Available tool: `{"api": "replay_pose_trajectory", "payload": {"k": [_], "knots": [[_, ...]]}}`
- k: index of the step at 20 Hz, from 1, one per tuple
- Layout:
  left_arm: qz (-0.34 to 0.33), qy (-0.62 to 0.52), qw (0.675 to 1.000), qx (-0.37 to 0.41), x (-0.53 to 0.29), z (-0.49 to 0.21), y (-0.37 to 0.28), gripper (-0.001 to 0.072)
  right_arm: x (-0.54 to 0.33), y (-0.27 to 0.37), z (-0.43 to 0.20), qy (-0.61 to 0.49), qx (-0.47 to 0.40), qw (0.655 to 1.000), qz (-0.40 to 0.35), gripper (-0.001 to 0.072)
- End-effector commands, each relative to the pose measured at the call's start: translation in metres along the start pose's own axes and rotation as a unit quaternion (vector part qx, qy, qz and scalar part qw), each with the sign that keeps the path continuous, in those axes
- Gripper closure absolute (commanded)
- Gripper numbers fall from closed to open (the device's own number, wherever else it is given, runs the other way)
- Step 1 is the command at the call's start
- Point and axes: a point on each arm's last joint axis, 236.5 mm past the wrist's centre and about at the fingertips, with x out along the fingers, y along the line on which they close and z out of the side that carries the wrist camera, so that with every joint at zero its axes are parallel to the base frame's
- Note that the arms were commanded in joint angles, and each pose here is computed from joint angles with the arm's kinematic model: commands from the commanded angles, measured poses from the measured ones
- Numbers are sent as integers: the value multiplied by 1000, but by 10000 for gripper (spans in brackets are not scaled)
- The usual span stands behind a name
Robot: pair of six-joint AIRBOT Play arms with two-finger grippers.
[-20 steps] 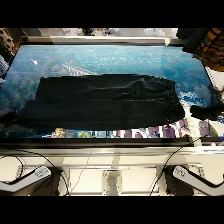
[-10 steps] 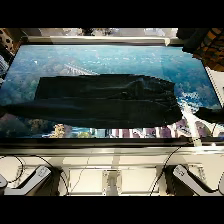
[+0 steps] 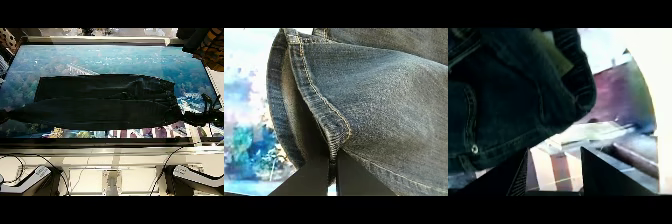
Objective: Fold the clothes and pants, and hang the long-sleeved shirts on hangers.
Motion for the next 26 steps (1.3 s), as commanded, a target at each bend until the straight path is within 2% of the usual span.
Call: {"api": "replay_pose_trajectory", "payload": {"k": [1, 3, 5, 8, 10, 11, 14, 16, 19, 21, 23, 26], "knots": [[2, 5, 1000, -1, 0, -3, 2, 682, 14, -4, 11, -15, 21, 1000, 7, 339], [2, 5, 1000, -5, 0, -3, 2, 682, 21, -4, 15, -20, 34, 999, 15, 341], [1, 6, 1000, -14, 0, -3, 1, 683, 32, 2, 21, -27, 59, 997, 37, 393], [1, 6, 999, -34, 0, -3, 1, 682, 59, 14, 20, -11, 55, 997, 46, 417], [-7, 11, 999, -36, 0, -5, -3, 682, 68, 23, 24, -13, 38, 998, 40, 626], [-12, 15, 999, -37, 0, -7, -6, 682, 68, 26, 27, -15, 30, 999, 40, 689], [-12, 0, 999, -47, -9, 1, -12, 683, 30, 23, 45, -29, 32, 999, 28, 690], [2, -55, 998, -32, -32, 31, -17, 683, -35, -4, 67, -85, 37, 995, -42, 690], [12, -165, 985, -41, -80, 80, -29, 683, -160, -42, 82, -224, 60, 961, -147, 692], [0, -182, 982, -52, -85, 87, -35, 683, -219, -57, 72, -292, 79, 934, -190, 692], [-5, -178, 981, -72, -83, 86, -35, 683, -240, -70, 55, -299, 81, 926, -214, 692], [-9, -174, 982, -71, -83, 84, -37, 683, -237, -76, 40, -277, 95, 932, -211, 691]]}}
